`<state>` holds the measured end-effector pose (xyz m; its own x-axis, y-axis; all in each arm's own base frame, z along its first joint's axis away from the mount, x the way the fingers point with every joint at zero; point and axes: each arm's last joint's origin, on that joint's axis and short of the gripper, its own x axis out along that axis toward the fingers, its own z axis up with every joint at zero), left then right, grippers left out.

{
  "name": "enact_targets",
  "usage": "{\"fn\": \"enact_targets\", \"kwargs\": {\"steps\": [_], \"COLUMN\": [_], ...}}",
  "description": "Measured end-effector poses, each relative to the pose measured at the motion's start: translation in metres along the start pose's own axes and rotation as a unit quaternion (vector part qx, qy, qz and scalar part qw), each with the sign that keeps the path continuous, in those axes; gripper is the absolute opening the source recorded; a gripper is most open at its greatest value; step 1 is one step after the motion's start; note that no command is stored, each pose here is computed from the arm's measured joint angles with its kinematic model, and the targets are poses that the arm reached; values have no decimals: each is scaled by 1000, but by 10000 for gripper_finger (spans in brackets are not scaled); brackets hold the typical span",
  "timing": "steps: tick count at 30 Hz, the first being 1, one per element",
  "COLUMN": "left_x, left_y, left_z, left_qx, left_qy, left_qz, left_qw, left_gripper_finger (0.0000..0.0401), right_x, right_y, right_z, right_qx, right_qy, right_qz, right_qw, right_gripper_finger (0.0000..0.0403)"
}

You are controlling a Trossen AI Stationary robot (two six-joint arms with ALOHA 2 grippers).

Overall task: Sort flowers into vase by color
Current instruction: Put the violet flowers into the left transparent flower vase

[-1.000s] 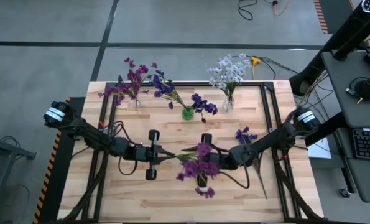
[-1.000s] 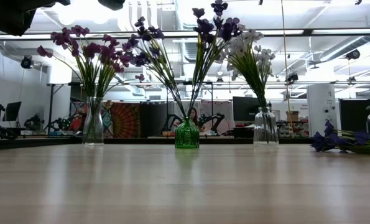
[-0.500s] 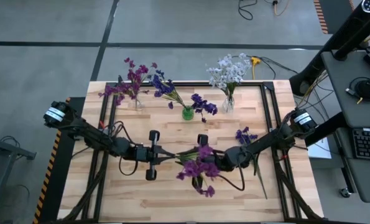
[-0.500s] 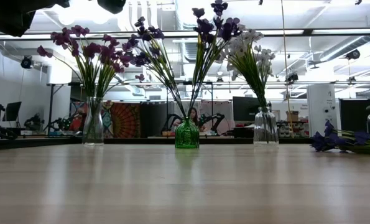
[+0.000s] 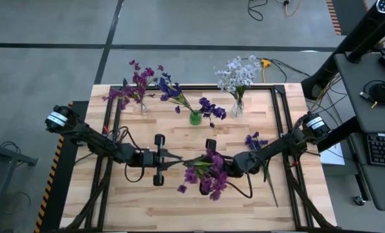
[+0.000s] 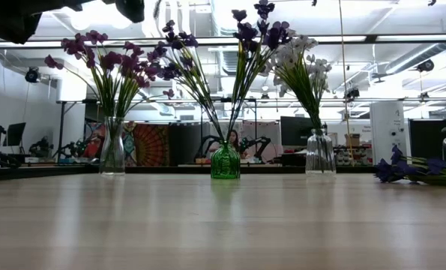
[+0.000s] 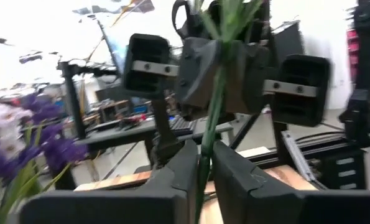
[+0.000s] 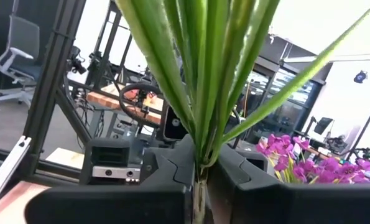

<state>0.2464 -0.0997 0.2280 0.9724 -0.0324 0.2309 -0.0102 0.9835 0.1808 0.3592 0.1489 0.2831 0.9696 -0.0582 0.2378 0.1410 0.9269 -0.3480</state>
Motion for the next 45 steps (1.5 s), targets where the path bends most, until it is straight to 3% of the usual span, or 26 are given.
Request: {"fn": "enact_targets", "kwargs": {"steps": [10, 18, 30, 45], "left_x": [0, -3, 1, 34], "left_y": [-1, -3, 0, -3], "left_z": [-5, -10, 11, 37], "left_qx": [-21, -5, -15, 10], "left_qy": [29, 68, 42, 15], "left_qz": [6, -4, -3, -10], "left_qw": [999, 998, 999, 1000], "left_gripper_finger": [165, 254, 263, 263], "right_x": [-2, -12, -17, -14], "right_y": [1, -6, -15, -13], "right_z": [1, 8, 18, 16], "right_qx": [-11, -26, 8, 2], "right_qy": [17, 105, 244, 253], "right_qz": [4, -20, 14, 16], "right_qw": [1000, 994, 970, 967], "right_gripper_finger": [14, 13, 13, 13]}}
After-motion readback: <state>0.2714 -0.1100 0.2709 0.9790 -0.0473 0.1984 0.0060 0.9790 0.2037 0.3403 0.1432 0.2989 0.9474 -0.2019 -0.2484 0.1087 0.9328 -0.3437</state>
